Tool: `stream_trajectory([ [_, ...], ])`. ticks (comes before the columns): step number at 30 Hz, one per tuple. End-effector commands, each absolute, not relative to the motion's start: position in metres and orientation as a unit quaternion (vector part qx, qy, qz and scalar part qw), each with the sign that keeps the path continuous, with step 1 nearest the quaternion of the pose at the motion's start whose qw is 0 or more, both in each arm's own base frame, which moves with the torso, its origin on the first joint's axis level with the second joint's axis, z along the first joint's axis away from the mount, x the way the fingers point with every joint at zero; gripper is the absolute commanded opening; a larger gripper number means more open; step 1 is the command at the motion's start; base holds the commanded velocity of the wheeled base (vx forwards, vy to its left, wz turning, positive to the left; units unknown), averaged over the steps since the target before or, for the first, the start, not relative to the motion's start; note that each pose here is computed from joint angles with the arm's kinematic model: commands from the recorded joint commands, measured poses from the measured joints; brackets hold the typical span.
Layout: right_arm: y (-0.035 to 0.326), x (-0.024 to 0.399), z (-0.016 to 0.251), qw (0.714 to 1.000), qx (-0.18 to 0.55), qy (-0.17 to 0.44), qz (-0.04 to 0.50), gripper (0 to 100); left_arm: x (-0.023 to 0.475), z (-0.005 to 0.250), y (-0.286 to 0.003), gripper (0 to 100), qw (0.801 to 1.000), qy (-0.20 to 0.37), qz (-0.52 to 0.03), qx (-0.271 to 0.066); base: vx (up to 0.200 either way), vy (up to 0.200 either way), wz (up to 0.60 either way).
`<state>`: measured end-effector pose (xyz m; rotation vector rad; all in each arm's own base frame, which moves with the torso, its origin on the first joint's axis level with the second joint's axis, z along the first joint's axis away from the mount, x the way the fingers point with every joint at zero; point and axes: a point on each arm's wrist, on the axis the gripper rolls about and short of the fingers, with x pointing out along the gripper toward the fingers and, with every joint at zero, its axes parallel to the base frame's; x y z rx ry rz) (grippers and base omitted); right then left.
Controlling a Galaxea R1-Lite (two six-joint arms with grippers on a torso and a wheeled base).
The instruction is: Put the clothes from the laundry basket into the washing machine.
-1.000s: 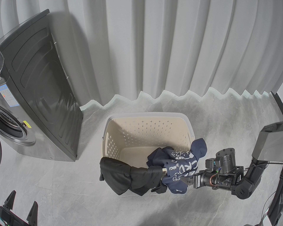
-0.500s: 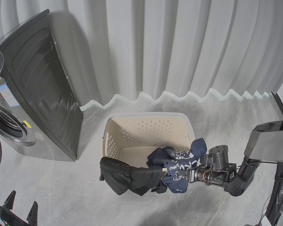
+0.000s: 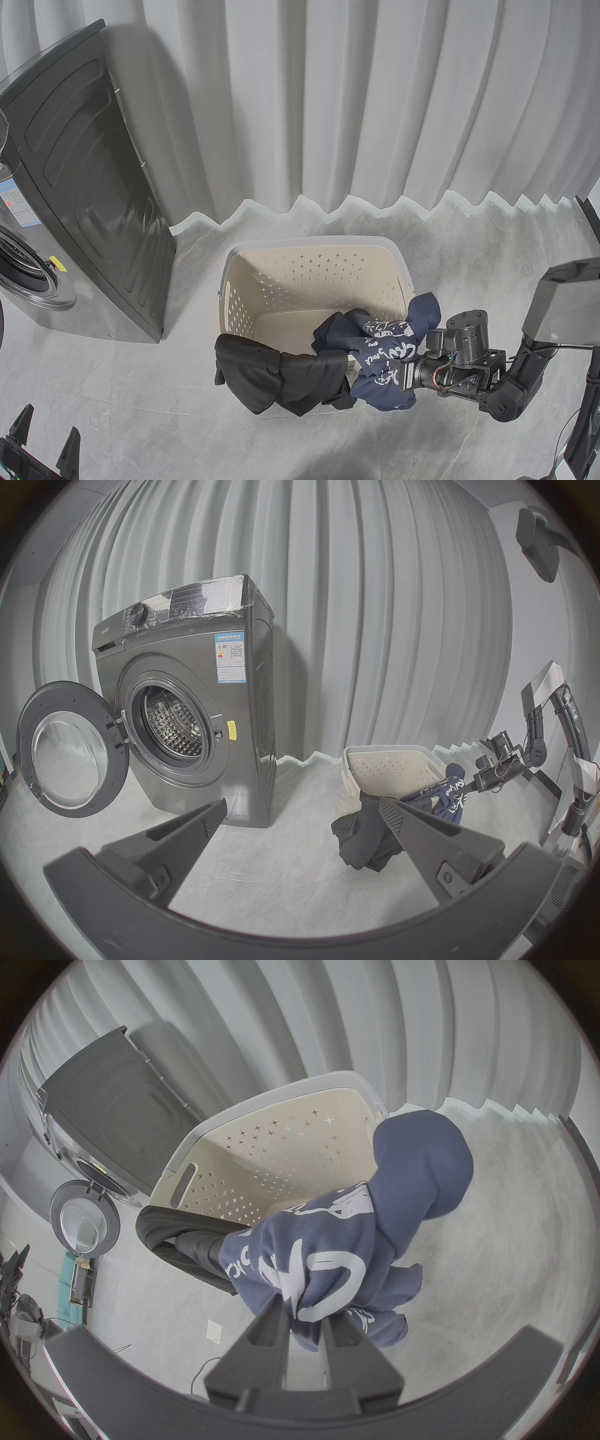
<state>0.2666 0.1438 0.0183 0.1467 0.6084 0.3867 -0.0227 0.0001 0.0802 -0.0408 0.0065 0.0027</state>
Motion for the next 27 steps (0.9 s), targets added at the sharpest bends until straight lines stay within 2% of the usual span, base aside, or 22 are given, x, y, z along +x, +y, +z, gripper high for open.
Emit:
stream_trajectory([
  [1,0.147,0.243,0.045,0.934,0.08,0.273,0.215,0,-0.023,0.076,0.0,100,1.0,0.005,0.002,-0.021,0.0,0.0,0.0],
  [5,0.153,0.223,0.065,0.933,0.094,0.257,0.231,0,-0.023,0.076,0.0,100,1.0,0.005,0.002,-0.021,0.0,0.0,0.0],
  [13,0.148,0.206,0.082,0.939,0.103,0.229,0.234,0,-0.023,0.076,0.0,100,1.0,0.005,0.002,-0.021,0.0,0.0,0.0],
  [14,0.145,0.201,0.094,0.942,0.109,0.207,0.24,0,-0.023,0.076,0.0,100,1.0,0.005,0.002,-0.021,0.0,0.0,0.0],
  [18,0.14,0.193,0.113,0.946,0.114,0.174,0.249,0,-0.023,0.076,0.0,100,1.0,0.005,0.002,-0.021,0.0,0.0,0.0],
  [19,0.136,0.189,0.128,0.949,0.116,0.14,0.257,0,-0.023,0.076,0.0,100,1.0,0.005,0.002,-0.021,0.0,0.0,0.0],
  [21,0.133,0.186,0.14,0.951,0.118,0.112,0.263,0,-0.023,0.076,0.0,100,1.0,0.005,0.002,-0.02,0.0,0.0,0.0],
  [26,0.132,0.182,0.156,0.95,0.13,0.074,0.276,0,-0.023,0.076,0.0,100,1.0,0.005,0.002,-0.02,0.0,0.0,0.0],
  [27,0.133,0.184,0.164,0.949,0.13,0.046,0.283,0,-0.023,0.076,0.0,100,1.0,0.005,0.002,-0.02,0.0,0.0,0.0],
])
